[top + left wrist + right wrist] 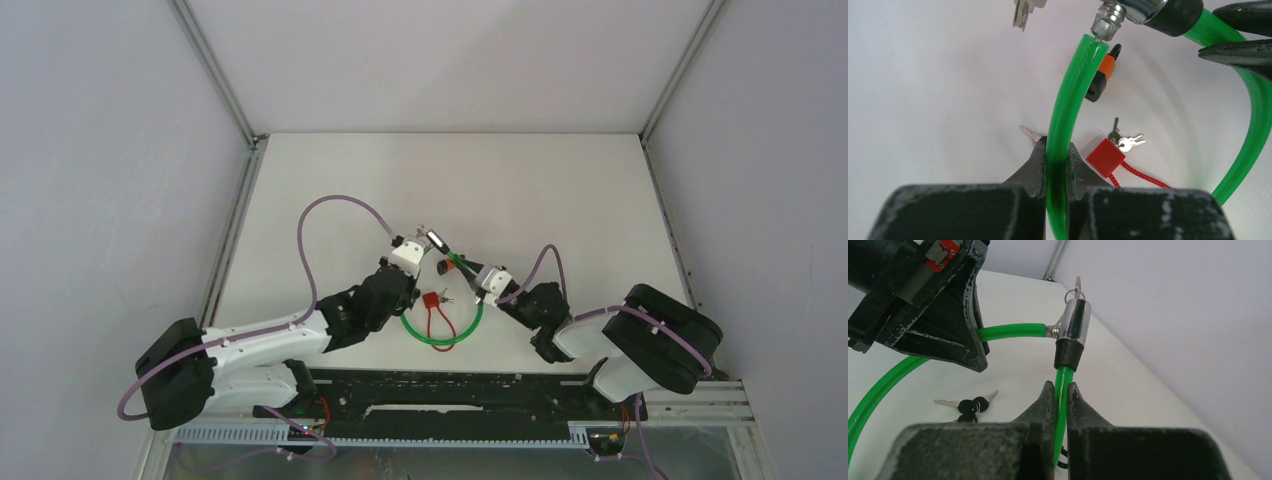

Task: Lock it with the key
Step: Lock the lock.

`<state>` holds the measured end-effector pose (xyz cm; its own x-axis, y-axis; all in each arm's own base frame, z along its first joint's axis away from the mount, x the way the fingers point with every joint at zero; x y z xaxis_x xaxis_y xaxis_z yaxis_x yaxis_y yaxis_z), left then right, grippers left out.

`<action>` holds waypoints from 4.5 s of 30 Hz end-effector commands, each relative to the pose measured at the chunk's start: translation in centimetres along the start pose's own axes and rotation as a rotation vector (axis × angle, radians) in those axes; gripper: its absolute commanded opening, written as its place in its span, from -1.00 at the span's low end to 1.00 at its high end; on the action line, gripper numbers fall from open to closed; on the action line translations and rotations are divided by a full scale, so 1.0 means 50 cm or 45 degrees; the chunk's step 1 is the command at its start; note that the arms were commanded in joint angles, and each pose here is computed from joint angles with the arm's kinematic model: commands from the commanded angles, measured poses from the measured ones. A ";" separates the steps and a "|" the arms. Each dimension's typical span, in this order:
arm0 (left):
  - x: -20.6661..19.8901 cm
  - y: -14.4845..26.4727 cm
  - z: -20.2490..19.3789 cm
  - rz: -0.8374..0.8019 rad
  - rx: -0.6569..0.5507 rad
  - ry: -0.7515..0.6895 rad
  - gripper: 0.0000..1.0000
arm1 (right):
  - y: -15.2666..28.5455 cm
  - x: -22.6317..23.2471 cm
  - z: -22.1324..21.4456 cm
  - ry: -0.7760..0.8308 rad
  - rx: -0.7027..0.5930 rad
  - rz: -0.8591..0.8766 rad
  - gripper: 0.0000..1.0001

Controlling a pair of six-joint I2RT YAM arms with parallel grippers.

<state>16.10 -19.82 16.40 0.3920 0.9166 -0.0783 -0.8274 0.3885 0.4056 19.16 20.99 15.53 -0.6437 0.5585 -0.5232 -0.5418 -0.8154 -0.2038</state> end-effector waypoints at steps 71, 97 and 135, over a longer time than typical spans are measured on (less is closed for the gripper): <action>-0.053 0.053 0.085 -0.548 -0.201 -0.120 -1.00 | -0.032 0.036 0.007 -0.052 0.016 0.053 -0.38; -0.058 0.061 0.077 -0.583 -0.146 -0.168 -1.00 | -0.030 0.017 -0.005 -0.025 0.091 -0.106 -0.24; -0.058 0.027 0.144 -0.339 -0.263 -0.034 -0.04 | -0.039 0.054 0.007 -0.003 0.025 0.029 -1.00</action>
<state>15.68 -20.38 18.47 0.5925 0.8053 -0.0187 -0.7338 0.5491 0.4001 19.58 22.39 14.42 -0.5797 0.6082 -0.5422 -0.6475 -0.7478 -0.1465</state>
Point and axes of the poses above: each gripper's point midway between its finger pads, its own y axis back along the fingers, its own x axis along the line the jaws close on, z = x × y, the point moved 10 cm from there along y, back along the fingers, and after that the axes turned 8 degrees about y, right-handed, at the moved point
